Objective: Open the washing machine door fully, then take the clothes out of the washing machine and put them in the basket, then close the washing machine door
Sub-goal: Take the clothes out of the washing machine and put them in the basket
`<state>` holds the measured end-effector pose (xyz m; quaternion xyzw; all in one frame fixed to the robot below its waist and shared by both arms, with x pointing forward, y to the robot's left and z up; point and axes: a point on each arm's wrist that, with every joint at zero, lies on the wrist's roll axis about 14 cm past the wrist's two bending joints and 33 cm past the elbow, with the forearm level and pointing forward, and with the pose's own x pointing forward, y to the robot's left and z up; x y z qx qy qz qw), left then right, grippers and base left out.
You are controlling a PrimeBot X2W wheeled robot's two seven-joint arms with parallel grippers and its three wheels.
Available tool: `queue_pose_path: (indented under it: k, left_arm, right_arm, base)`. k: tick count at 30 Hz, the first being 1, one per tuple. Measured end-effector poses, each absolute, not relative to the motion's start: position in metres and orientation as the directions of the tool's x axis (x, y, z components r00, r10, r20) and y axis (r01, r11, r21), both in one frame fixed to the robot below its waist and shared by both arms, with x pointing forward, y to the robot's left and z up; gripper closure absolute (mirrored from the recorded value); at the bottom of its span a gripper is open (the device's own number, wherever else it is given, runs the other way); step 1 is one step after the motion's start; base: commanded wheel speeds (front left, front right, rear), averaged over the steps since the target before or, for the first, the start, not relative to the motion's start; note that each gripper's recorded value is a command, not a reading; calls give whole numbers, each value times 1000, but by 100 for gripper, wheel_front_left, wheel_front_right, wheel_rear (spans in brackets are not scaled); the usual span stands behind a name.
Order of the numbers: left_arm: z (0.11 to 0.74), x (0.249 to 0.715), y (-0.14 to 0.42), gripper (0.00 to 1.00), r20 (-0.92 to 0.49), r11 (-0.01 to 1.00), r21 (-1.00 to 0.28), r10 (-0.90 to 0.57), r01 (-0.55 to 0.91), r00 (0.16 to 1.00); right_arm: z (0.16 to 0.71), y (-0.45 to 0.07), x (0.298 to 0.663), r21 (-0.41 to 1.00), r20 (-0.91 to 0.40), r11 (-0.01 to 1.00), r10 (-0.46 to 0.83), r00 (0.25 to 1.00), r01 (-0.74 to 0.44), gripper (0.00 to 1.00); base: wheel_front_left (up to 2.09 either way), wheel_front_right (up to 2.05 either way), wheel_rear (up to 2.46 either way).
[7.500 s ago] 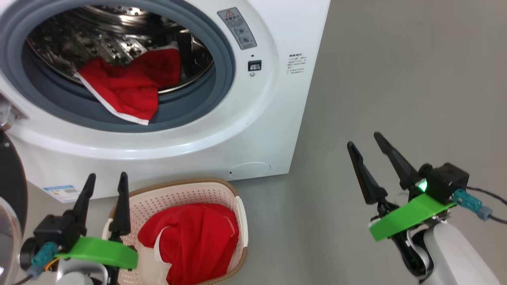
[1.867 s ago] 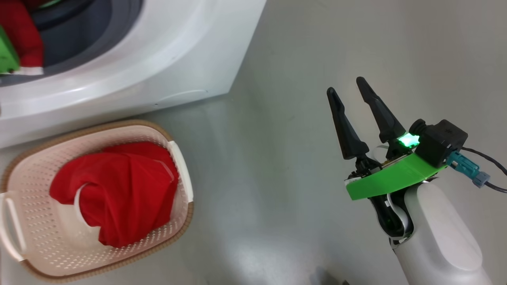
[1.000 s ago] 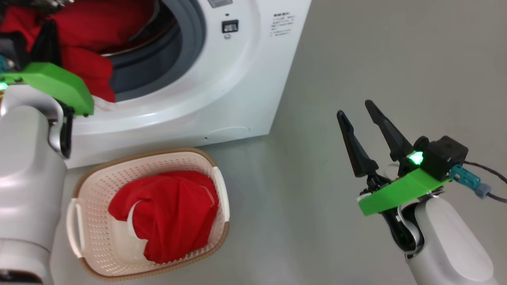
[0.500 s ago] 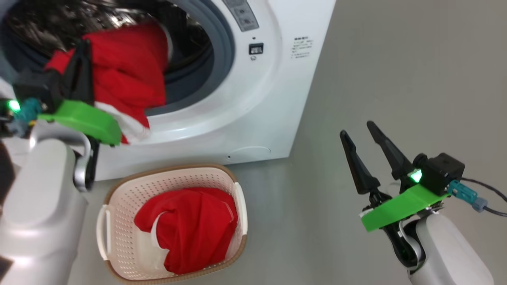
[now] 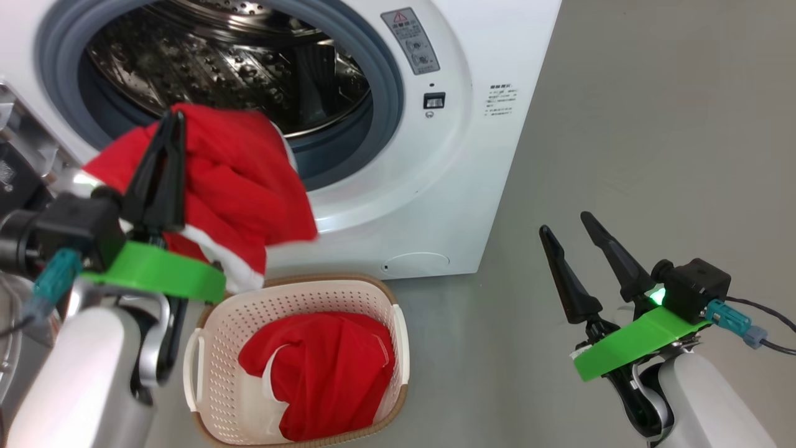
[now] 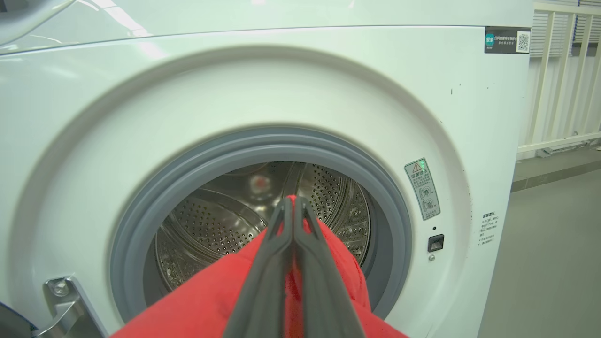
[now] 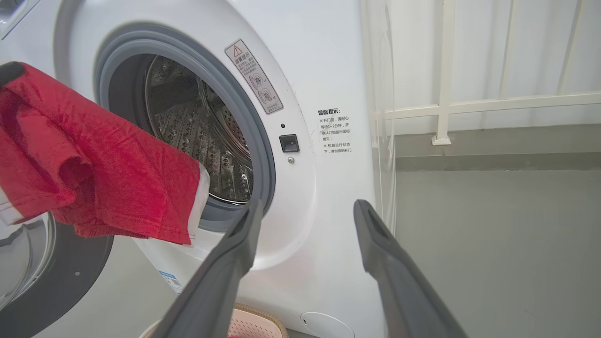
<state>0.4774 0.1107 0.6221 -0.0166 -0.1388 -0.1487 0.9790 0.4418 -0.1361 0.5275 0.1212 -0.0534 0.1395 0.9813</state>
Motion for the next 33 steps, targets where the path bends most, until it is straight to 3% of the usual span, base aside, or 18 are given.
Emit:
queue_pose_path:
  k: [6, 15, 26, 33]
  left_arm:
    - [630, 453, 109, 100, 294, 954, -32, -277, 299, 915]
    - [582, 443, 101, 100, 170, 943, -104, -296, 315, 940]
    - [494, 448, 87, 100, -22, 930, -169, -334, 326, 942]
    - [414, 440, 86, 100, -234, 929, -221, -345, 296, 909]
  right_arm:
    - [528, -134, 439, 222, 140, 930, 267, 953, -293, 0]
    - [520, -138, 441, 238, 118, 930, 259, 959, -281, 0]
    - [507, -149, 440, 237, 84, 939, 235, 968, -248, 0]
    - [505, -158, 444, 231, 78, 946, 216, 973, -229, 0]
  base:
    - [0, 0, 0]
    - [0, 0, 0]
    - [0, 0, 0]
    - [0, 0, 0]
